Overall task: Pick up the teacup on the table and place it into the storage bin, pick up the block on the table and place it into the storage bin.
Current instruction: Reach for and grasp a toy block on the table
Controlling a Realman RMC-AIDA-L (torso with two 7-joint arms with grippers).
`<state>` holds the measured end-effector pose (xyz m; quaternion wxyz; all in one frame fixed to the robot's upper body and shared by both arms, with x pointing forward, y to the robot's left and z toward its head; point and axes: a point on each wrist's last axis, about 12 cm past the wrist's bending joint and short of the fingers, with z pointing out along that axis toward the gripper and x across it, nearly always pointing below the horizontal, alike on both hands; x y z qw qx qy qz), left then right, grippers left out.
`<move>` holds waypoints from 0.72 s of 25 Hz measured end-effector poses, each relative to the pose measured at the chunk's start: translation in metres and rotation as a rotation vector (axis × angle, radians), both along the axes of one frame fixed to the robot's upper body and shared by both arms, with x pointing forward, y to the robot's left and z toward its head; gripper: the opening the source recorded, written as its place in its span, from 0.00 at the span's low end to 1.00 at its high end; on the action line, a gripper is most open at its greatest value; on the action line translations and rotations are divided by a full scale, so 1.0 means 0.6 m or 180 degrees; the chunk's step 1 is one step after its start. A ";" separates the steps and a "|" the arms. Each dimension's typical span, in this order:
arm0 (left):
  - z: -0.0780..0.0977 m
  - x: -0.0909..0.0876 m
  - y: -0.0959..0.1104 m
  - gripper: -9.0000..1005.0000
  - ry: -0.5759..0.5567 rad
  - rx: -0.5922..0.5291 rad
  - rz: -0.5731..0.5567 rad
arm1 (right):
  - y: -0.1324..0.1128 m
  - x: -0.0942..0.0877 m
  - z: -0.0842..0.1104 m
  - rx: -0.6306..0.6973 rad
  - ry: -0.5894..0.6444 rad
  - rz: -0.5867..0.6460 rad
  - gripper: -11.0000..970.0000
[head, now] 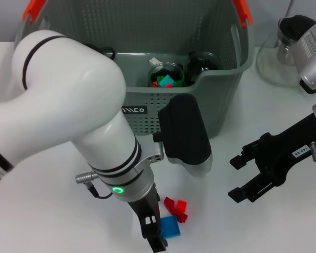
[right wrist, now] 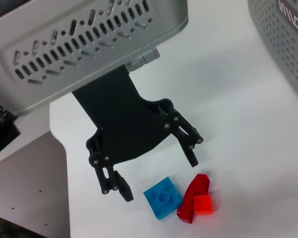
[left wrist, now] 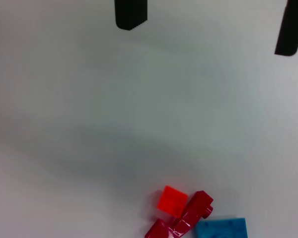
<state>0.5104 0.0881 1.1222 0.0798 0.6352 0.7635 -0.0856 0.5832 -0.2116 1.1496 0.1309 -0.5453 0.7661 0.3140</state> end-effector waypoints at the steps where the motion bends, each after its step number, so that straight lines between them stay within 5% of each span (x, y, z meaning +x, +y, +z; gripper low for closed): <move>1: -0.001 0.000 -0.001 0.96 0.0001 0.0003 0.0013 | 0.000 0.000 0.000 0.0001 -0.0001 -0.0001 0.97; 18: -0.011 -0.012 -0.013 0.89 0.0022 0.0063 0.0049 | 0.000 0.000 -0.004 0.0020 -0.0001 -0.0035 0.97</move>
